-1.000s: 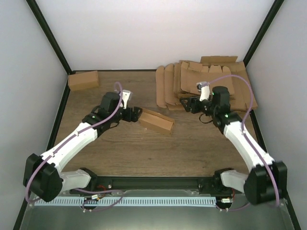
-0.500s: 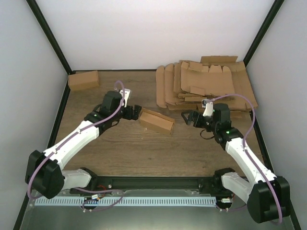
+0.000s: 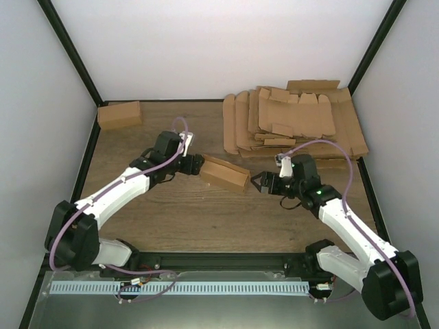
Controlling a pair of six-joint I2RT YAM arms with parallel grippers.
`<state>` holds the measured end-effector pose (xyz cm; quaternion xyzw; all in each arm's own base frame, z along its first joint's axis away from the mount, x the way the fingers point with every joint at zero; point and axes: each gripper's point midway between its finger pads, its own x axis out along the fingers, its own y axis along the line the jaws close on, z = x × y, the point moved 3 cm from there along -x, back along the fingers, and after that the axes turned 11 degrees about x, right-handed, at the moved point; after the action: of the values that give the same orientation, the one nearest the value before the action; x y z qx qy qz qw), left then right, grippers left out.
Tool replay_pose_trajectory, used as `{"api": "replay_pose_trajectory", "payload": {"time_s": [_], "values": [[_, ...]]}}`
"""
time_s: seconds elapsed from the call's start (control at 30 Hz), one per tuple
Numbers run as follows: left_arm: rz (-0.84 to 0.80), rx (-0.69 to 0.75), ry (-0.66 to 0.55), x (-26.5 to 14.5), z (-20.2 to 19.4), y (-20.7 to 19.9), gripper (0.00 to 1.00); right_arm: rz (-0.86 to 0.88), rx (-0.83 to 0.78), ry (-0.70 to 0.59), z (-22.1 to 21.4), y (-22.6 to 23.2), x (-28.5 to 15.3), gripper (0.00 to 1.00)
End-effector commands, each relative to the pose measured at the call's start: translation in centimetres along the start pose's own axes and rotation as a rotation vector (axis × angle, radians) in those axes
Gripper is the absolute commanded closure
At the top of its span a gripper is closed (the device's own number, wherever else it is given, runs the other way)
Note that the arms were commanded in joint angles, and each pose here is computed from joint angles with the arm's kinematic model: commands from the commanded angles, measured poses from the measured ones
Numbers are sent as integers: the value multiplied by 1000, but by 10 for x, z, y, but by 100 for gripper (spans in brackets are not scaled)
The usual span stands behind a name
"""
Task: Fold the paper box
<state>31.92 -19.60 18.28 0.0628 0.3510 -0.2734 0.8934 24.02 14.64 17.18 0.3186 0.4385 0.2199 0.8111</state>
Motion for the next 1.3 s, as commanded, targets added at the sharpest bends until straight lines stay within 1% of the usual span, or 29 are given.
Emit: {"api": "replay_pose_trajectory", "payload": {"time_s": [0.0, 0.07, 0.2, 0.3, 0.37, 0.5, 0.6, 0.73, 0.9, 0.97, 1.27], "values": [[-18, 28, 28, 6, 2, -1, 19, 3, -33, 34, -7, 19, 4, 16], [-24, 27, 54, 13, -1, -1, 22, -6, -44, 33, -8, 21, 7, 18], [-28, 30, 68, 20, 0, -1, 29, -48, -53, 16, 0, 19, 14, 28], [-17, 37, 80, 24, 3, 1, 30, -55, -57, 27, 4, 21, 22, 34], [-17, 46, 91, 28, 4, 1, 33, -51, -61, 36, 5, 24, 27, 38], [-34, 52, 110, 32, 6, -1, 43, -46, -61, 50, 6, 26, 33, 45], [-52, 54, 111, 33, 6, -3, 51, -40, -62, 53, 8, 28, 36, 53], [-69, 57, 128, 35, 5, -5, 59, -34, -60, 67, 9, 31, 41, 61], [-94, 51, 142, 34, 3, -9, 63, -21, -58, 81, 8, 34, 43, 63], [-109, 46, 142, 33, 3, -11, 65, -16, -56, 82, 8, 35, 43, 66], [-166, 18, 156, 32, 0, -19, 76, -17, -58, 84, 9, 36, 45, 66]]}}
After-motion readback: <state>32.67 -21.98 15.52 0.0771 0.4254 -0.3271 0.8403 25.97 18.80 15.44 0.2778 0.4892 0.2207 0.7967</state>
